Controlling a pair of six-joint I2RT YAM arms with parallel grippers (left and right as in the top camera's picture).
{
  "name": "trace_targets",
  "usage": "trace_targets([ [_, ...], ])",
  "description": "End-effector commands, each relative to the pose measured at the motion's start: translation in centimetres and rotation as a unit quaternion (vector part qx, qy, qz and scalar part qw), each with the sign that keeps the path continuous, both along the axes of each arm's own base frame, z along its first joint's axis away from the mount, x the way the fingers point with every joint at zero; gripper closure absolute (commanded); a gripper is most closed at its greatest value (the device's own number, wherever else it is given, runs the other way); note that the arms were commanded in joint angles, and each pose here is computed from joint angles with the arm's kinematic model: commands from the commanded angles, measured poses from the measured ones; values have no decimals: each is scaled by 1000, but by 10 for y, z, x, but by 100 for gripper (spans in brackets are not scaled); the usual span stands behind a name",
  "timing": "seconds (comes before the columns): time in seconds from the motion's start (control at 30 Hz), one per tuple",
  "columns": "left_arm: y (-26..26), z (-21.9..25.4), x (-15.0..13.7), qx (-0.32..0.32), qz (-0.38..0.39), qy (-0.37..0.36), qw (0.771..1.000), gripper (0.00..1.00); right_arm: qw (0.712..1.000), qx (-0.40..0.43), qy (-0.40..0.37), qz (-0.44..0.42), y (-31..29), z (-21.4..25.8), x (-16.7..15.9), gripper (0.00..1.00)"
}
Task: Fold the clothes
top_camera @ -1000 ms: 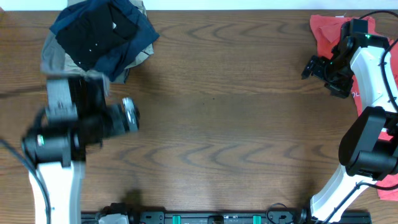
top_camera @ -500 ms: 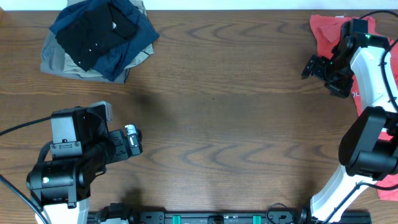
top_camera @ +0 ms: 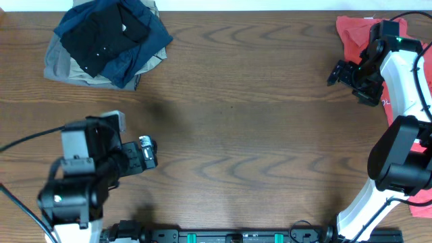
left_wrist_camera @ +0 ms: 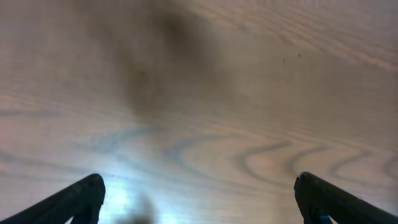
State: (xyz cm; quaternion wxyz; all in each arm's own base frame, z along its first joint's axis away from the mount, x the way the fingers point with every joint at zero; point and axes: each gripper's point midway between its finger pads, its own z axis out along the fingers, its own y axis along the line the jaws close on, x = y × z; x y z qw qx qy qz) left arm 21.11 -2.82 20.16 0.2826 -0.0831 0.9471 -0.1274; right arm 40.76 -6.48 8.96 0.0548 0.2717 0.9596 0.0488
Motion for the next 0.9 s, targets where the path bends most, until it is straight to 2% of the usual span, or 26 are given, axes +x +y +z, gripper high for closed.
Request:
trace_targets([
  [0.0,-3,-17,-3,3,-10,-37,999,2,1000,-6,-2,3,-3,1,3,1],
  [0.17,-3,-45,13,8,-10,-167,986,2,1000,-6,-2,3,-3,1,3,1],
  [0.27,-3,-61,15,10,-9,-218,976,2,1000,-6,-2,3,-3,1,3,1],
  [0.57,-1,-71,29,17,-6,-328,944,2,1000,-6,-2,3,-3,1,3,1],
  [0.87,17,-66,31,48,40,-384,921,2,1000,-6,-2,3,-3,1,3,1],
])
